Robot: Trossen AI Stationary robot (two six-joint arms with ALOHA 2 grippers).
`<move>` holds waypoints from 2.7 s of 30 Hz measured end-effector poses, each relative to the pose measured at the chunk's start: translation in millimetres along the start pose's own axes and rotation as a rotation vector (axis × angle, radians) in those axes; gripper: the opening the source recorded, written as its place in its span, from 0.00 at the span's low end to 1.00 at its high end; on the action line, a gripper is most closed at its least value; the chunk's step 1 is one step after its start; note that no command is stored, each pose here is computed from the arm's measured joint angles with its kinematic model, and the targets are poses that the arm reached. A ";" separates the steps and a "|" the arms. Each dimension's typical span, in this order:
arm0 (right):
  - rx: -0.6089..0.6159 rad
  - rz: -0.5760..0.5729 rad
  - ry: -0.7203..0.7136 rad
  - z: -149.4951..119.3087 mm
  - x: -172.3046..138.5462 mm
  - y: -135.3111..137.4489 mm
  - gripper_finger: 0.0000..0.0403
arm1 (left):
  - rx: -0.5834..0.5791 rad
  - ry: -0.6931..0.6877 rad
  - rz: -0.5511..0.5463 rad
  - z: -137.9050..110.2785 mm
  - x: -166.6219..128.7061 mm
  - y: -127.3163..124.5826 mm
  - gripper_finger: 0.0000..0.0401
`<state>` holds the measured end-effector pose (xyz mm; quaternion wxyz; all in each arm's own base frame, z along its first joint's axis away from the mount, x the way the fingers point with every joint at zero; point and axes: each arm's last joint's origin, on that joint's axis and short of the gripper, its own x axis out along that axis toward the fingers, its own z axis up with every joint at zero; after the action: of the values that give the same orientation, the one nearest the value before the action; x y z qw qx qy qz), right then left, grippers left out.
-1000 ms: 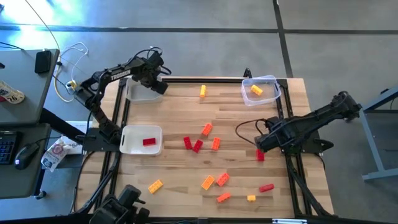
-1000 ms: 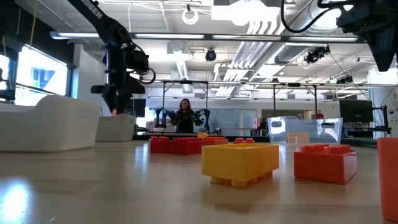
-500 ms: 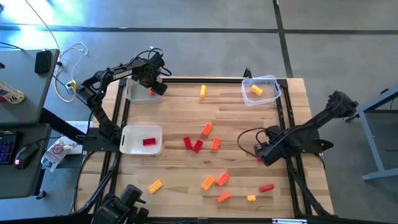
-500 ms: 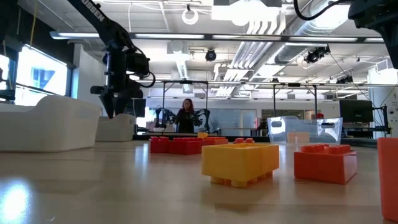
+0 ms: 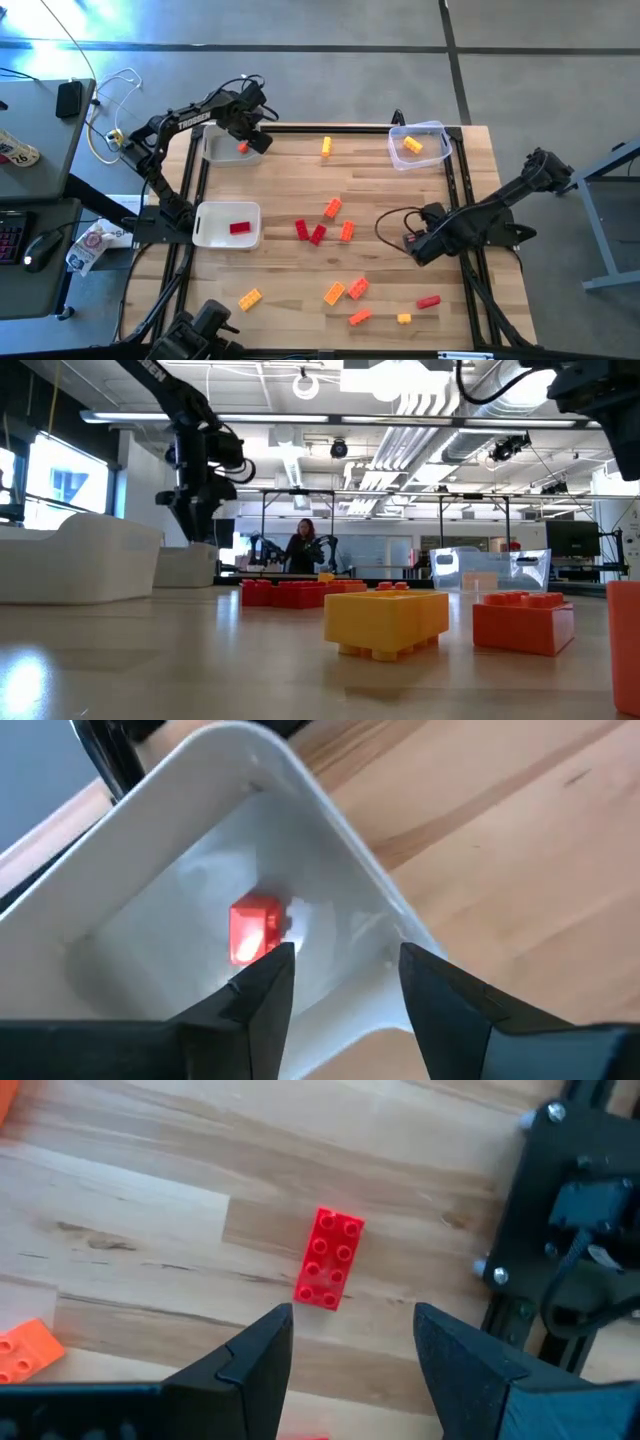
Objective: Sort & place blocks by color
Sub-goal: Put the red game piece into the white bin
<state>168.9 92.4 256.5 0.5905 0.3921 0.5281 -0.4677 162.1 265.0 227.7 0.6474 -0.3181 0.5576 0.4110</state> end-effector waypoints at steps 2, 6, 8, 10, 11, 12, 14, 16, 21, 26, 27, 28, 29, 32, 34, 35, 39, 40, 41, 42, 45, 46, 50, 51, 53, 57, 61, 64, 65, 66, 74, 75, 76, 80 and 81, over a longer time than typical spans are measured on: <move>-0.023 0.005 0.003 5.0 0.7 2.1 0.48 | 0.012 -0.029 -0.005 -2.4 -9.0 -3.6 0.41; -0.036 0.002 0.037 13.8 1.9 4.7 0.48 | 0.037 -0.091 -0.016 -8.7 -28.1 -10.9 0.41; -0.048 -0.003 0.055 16.7 2.4 5.0 0.48 | 0.049 -0.123 -0.024 -12.5 -37.7 -16.4 0.41; -0.064 -0.003 0.055 19.1 3.5 5.3 0.48 | 0.069 -0.151 -0.032 -16.5 -46.2 -21.7 0.41; -0.070 -0.002 0.056 19.7 7.0 5.1 0.48 | 0.080 -0.167 -0.037 -18.8 -50.9 -24.8 0.41; -0.068 -0.004 0.063 20.1 12.7 4.5 0.48 | 0.091 -0.180 -0.042 -20.8 -54.8 -27.9 0.41; -0.068 0.002 0.112 19.5 28.6 1.7 0.48 | 0.111 -0.197 -0.051 -24.0 -60.2 -33.1 0.41; -0.088 0.036 0.169 17.9 46.8 -0.7 0.48 | 0.128 -0.214 -0.058 -27.1 -65.1 -37.4 0.41; -0.076 0.167 0.186 16.1 77.2 -2.2 0.48 | 0.156 -0.233 -0.068 -31.3 -70.8 -44.8 0.41; -0.049 0.136 0.169 16.3 82.5 -7.3 0.48 | 0.164 -0.234 -0.070 -32.0 -71.3 -47.0 0.41; -0.042 0.129 0.162 16.5 82.7 -7.9 0.48 | 0.164 -0.234 -0.068 -31.9 -71.3 -46.9 0.41; -0.030 0.123 0.154 16.8 82.8 -8.4 0.48 | 0.164 -0.235 -0.067 -31.9 -71.3 -46.8 0.41; -0.018 0.120 0.143 17.1 82.9 -8.7 0.48 | 0.164 -0.235 -0.067 -31.9 -71.3 -46.8 0.41; 0.011 0.115 0.117 17.8 83.3 -8.9 0.48 | 0.163 -0.235 -0.067 -31.9 -71.3 -46.7 0.41; 0.030 0.110 0.114 17.0 83.8 -9.5 0.48 | 0.164 -0.235 -0.067 -31.9 -71.3 -46.8 0.41; 0.039 0.107 0.115 16.1 85.7 -10.4 0.48 | 0.164 -0.234 -0.068 -31.9 -71.3 -46.8 0.41; 0.072 0.091 0.138 8.4 99.5 -17.1 0.48 | 0.164 -0.235 -0.068 -31.8 -71.3 -46.8 0.41; 0.078 0.115 0.145 6.1 103.2 -16.6 0.48 | 0.164 -0.236 -0.068 -31.8 -71.3 -46.9 0.41; 0.079 0.143 0.147 4.1 106.6 -15.7 0.48 | 0.163 -0.238 -0.068 -31.6 -71.3 -46.9 0.41; 0.079 0.173 0.149 2.6 109.7 -14.6 0.48 | 0.163 -0.238 -0.068 -31.5 -71.3 -46.9 0.41; 0.098 0.222 0.147 1.0 118.3 -14.6 0.48 | 0.163 -0.245 -0.069 -30.8 -71.4 -47.1 0.41; 0.105 0.212 0.149 0.9 121.2 -16.7 0.48 | 0.163 -0.245 -0.069 -30.8 -71.4 -47.1 0.41; 0.118 0.192 0.161 0.7 127.6 -22.1 0.48 | 0.162 -0.248 -0.070 -30.6 -71.5 -47.1 0.41; 0.117 0.189 0.161 0.7 128.4 -22.7 0.48 | 0.161 -0.247 -0.070 -30.6 -71.5 -47.0 0.41; 0.101 0.186 0.160 0.8 128.9 -23.2 0.45 | 0.159 -0.248 -0.070 -30.6 -71.5 -47.1 0.41; 0.046 0.198 0.139 1.6 125.8 -20.8 0.30 | 0.158 -0.251 -0.071 -30.2 -71.5 -47.2 0.41; 0.024 0.204 0.099 2.5 124.9 -20.2 0.27 | 0.160 -0.256 -0.075 -29.9 -71.7 -48.0 0.41; 0.007 0.206 0.084 2.9 125.0 -20.2 0.27 | 0.168 -0.277 -0.085 -28.4 -72.4 -50.6 0.41; 0.005 0.211 0.082 3.0 124.8 -19.9 0.27 | 0.172 -0.290 -0.088 -27.6 -72.8 -52.1 0.41; 0.005 0.222 0.078 3.1 124.3 -19.2 0.27 | 0.176 -0.301 -0.092 -26.9 -73.2 -53.6 0.41; 0.007 0.400 -0.106 11.3 111.0 -16.1 0.27 | 0.282 -0.365 -0.121 -26.9 -77.0 -72.4 0.41; 0.007 0.425 -0.117 13.2 108.6 -15.3 0.27 | 0.299 -0.374 -0.131 -27.0 -77.7 -75.3 0.41; 0.003 0.442 -0.131 15.4 106.7 -15.1 0.27 | 0.318 -0.385 -0.143 -27.1 -78.4 -78.8 0.41; -0.037 0.529 -0.181 26.0 99.1 -10.3 0.27 | 0.407 -0.430 -0.165 -28.8 -81.6 -92.7 0.41; -0.051 0.550 -0.195 29.2 97.6 -8.5 0.27 | 0.429 -0.438 -0.167 -29.5 -82.3 -95.9 0.41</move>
<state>168.6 48.8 164.1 0.7526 0.4588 0.3544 -0.3121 230.1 180.7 298.9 0.8359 -0.1230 0.4507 0.2880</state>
